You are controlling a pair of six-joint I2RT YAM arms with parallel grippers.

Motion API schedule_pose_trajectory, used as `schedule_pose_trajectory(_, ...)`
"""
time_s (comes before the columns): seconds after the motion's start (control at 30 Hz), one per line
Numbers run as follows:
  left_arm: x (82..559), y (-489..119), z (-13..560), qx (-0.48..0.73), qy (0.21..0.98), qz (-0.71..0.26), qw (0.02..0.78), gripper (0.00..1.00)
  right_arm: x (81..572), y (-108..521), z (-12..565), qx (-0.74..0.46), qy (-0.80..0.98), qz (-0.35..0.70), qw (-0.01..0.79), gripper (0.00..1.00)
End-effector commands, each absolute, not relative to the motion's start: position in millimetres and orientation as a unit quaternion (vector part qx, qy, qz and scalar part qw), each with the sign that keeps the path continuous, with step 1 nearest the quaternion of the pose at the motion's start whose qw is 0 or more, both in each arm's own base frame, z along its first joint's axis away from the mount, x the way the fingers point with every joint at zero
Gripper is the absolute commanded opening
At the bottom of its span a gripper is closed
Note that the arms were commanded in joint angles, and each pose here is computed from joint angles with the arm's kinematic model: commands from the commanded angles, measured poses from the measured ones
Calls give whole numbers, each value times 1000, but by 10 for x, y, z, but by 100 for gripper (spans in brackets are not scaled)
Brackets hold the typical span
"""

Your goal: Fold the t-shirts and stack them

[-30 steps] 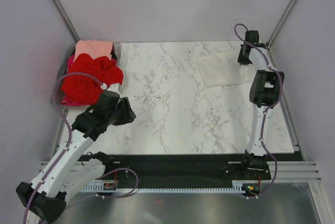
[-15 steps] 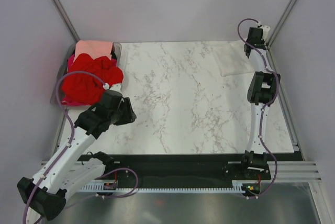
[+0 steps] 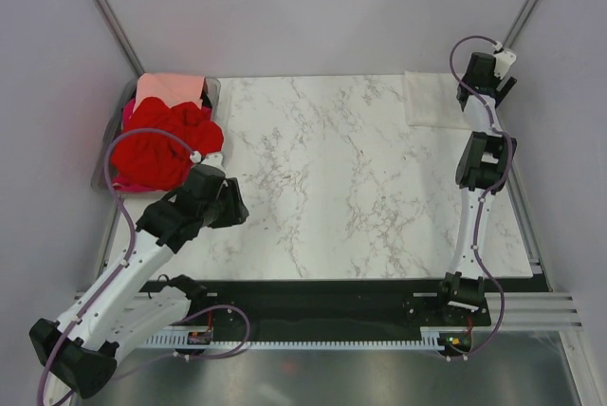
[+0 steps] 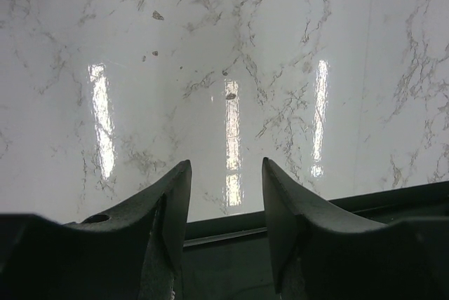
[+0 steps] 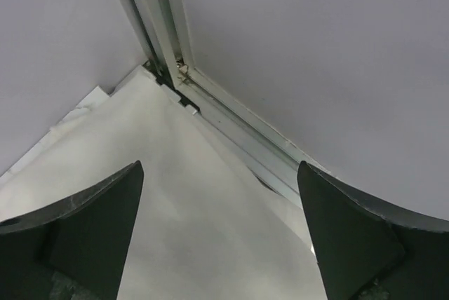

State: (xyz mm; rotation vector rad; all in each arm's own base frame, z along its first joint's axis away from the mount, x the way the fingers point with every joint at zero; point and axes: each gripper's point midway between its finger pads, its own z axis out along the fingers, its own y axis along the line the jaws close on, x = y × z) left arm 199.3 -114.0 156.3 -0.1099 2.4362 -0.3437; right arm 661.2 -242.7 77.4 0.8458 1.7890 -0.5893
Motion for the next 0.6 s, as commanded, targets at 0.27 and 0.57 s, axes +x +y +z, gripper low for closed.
schedule_pose_trajectory(0.27, 2026, -1091, 1704, -51, 922, -129, 362, 53, 6221, -1501, 3079, 361, 669, -84, 644, 98)
schedule_pose_trajectory(0.57, 2010, -1064, 1789, -57, 914, -137, 379, 53, 4617, 467, 2849, 208, 778, 173, 567, 98)
